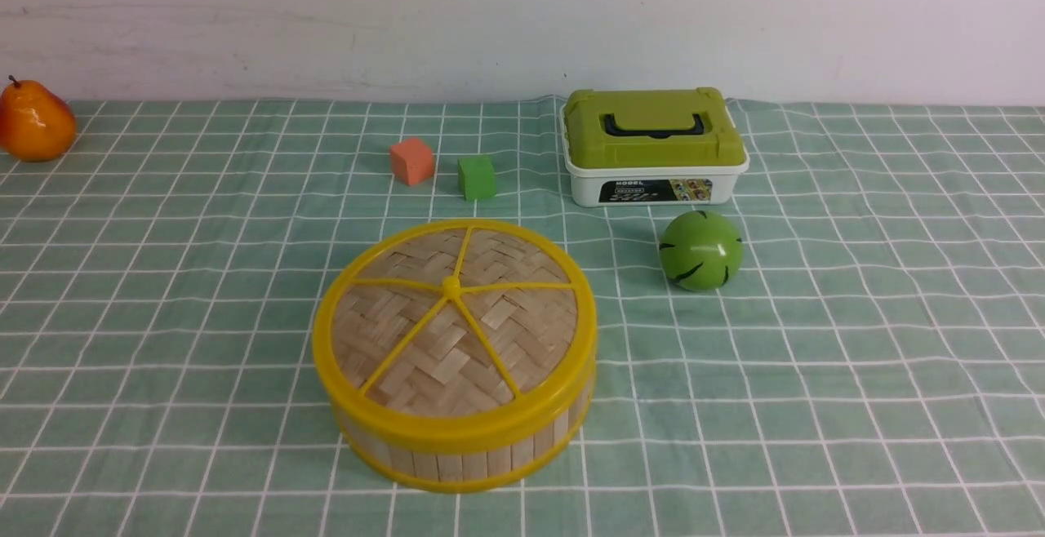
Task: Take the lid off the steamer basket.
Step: Use the right arm to lift the lid of the steamer
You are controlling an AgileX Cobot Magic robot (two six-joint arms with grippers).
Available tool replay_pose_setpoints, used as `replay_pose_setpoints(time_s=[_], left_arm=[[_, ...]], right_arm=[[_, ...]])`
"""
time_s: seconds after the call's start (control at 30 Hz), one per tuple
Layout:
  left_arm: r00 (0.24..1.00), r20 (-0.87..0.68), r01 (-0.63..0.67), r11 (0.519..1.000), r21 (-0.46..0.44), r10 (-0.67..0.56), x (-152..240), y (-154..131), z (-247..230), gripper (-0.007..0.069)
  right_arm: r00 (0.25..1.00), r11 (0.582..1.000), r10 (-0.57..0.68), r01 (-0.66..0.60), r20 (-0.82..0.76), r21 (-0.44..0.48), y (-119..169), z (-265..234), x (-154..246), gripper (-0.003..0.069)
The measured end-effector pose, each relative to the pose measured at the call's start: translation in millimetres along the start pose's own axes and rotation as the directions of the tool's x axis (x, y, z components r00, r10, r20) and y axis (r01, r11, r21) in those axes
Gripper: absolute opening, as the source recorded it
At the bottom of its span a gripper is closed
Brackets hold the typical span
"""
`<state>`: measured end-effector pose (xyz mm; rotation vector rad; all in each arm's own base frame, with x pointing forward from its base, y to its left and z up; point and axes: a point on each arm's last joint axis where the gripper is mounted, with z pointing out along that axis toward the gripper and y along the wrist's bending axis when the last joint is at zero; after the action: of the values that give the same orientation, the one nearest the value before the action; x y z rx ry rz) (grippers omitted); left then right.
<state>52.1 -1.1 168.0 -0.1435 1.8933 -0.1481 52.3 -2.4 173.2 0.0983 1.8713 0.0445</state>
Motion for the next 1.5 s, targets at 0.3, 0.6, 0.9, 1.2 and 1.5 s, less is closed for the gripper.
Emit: replay_pose_setpoints(time_s=[0.3,0.6,0.9,1.2,1.5], left_arm=[[1.0,0.0,0.0,1.0,0.0,0.0,0.0,0.0,0.0,0.0239],[1.0,0.0,0.0,1.0,0.0,0.0,0.0,0.0,0.0,0.0239],[1.0,0.0,0.0,1.0,0.0,0.0,0.0,0.0,0.0,0.0239],[1.0,0.0,0.0,1.0,0.0,0.0,0.0,0.0,0.0,0.0239],[1.0,0.0,0.0,1.0,0.0,0.0,0.0,0.0,0.0,0.0239]], right_arm=[[1.0,1.0,0.003,-0.003,0.0,-0.001,0.1,0.0,0.0,0.0241],[1.0,1.0,0.003,-0.003,0.0,-0.001,0.1,0.0,0.0,0.0241],[0.987,0.986,0.162,-0.161,0.016,-0.046,3.8,0.3,-1.3,0.0241],[0.497,0.473,0.864,-0.856,-0.081,-0.209,15.6,-1.4,-11.3,0.0241],[0.544,0.524,0.838,-0.824,-0.041,-0.216,13.6,-1.3,-12.7,0.0241]])
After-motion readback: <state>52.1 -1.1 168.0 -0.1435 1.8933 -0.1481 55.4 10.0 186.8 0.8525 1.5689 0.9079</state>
